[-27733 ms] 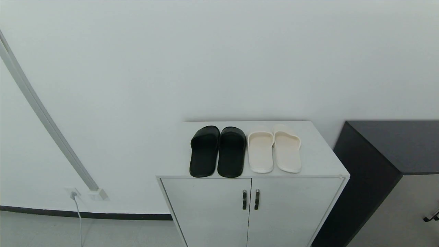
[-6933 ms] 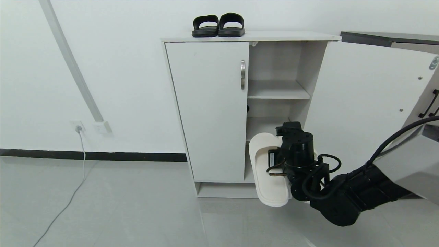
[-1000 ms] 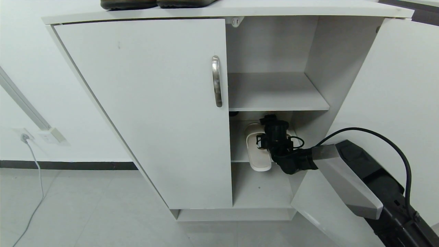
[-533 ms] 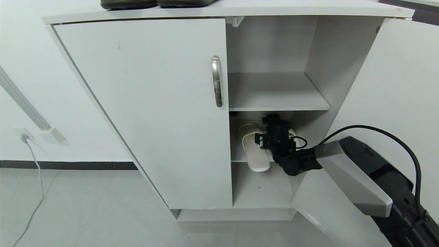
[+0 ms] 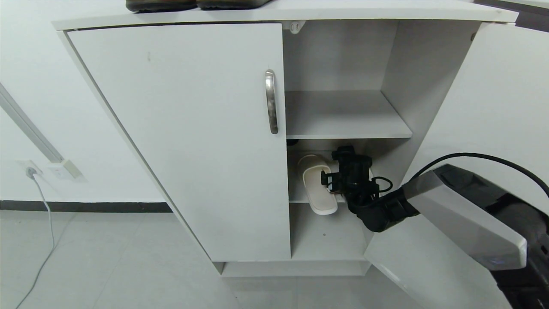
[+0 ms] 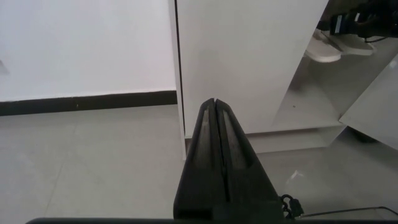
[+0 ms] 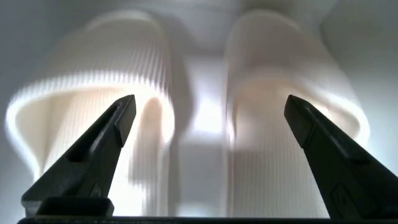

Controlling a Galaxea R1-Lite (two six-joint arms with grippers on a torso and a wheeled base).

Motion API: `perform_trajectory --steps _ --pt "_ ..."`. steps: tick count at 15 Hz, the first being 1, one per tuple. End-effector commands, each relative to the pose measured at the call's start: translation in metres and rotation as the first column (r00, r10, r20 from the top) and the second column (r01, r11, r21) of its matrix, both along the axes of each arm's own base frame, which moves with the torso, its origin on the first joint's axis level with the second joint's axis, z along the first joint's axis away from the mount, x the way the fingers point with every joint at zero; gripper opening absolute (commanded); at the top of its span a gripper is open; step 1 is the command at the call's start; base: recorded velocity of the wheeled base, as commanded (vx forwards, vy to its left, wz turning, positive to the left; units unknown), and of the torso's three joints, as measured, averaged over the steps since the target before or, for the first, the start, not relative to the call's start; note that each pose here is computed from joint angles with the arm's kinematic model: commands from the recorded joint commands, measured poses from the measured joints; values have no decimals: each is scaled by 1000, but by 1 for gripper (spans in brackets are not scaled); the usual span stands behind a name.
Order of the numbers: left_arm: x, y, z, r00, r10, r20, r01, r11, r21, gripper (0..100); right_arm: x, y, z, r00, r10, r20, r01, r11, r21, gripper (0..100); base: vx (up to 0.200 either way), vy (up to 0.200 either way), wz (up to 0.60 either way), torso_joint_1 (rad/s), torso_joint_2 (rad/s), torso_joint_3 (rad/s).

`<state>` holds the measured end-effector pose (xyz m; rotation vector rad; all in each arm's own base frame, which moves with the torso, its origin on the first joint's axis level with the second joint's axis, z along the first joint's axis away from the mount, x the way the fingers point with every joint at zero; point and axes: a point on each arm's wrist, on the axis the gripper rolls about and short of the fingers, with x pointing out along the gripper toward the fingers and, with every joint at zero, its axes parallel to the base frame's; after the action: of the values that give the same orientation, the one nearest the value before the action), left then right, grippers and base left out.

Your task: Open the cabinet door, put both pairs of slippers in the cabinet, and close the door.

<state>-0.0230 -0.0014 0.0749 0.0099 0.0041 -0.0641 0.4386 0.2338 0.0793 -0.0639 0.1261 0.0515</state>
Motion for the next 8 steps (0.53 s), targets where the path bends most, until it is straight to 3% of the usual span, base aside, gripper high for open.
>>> perform_trajectory --steps 1,5,8 --pt "0 0 0 1000 1 1 -1 1000 1 0 -50 -5 30 998 60 32 -60 998 21 100 0 0 0 0 0 0" --pt "0 0 0 1000 4 0 -4 1000 1 0 -142 -23 39 983 184 3 -184 983 17 100 0 0 0 0 0 0" --pt "0 0 0 1000 4 0 -4 1000 -1 0 -180 -34 36 976 218 -9 -218 976 14 100 0 0 0 0 0 0"
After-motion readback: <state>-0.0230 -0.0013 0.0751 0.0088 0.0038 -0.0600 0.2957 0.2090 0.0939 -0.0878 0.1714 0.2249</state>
